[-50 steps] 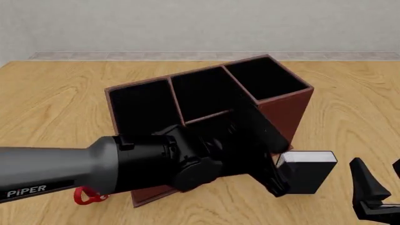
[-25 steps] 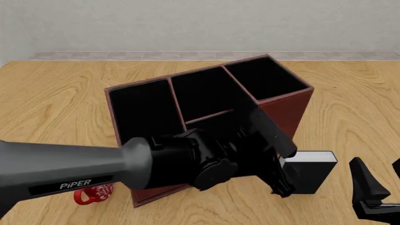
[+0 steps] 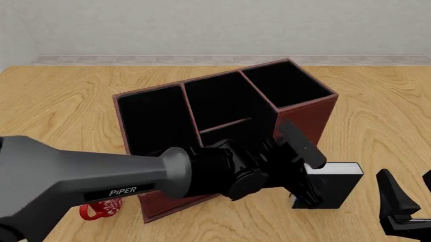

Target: Pick up the book and place it in the back compartment of the caddy.

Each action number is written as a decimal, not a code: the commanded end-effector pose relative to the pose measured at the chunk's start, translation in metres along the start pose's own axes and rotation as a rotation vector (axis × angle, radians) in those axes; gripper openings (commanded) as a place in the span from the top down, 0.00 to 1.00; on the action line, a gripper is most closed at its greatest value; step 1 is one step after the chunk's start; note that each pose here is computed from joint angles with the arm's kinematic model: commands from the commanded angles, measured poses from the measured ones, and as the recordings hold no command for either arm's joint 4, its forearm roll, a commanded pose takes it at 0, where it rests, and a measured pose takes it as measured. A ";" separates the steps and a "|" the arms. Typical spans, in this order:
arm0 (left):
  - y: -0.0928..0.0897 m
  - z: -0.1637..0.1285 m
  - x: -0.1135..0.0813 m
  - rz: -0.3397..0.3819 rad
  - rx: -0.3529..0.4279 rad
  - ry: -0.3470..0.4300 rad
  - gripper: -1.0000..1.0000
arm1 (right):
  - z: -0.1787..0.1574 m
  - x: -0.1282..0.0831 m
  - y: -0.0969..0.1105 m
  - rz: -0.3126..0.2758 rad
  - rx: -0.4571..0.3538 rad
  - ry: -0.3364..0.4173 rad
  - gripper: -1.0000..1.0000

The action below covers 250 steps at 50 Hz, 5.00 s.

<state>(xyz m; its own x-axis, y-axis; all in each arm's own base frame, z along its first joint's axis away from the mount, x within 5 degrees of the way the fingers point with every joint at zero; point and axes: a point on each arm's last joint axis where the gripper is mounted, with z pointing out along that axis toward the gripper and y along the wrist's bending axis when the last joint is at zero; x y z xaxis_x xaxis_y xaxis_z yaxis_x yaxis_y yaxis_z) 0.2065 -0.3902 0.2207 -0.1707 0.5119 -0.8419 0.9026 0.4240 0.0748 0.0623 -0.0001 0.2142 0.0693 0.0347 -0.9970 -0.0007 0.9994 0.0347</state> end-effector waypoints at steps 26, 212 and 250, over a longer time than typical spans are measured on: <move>-0.007 0.021 0.012 0.012 0.015 0.048 0.00 | 0.000 0.000 0.000 0.001 0.000 0.001 0.00; 0.073 -0.210 -0.020 0.062 -0.232 -0.062 1.00 | -0.003 0.000 0.000 -0.002 -0.003 -0.001 0.00; 0.082 -0.172 0.000 0.027 -0.240 -0.041 1.00 | -0.003 0.000 0.000 -0.002 -0.003 -0.001 0.00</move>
<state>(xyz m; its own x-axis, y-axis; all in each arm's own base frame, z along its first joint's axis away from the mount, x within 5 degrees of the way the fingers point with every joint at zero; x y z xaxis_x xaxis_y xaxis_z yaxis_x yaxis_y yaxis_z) 0.2073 -0.2258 0.3185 -0.1479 0.5029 -0.8516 0.7926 0.5753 0.2020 0.0596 0.0001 0.2141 0.0704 0.0330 -0.9970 -0.0033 0.9995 0.0328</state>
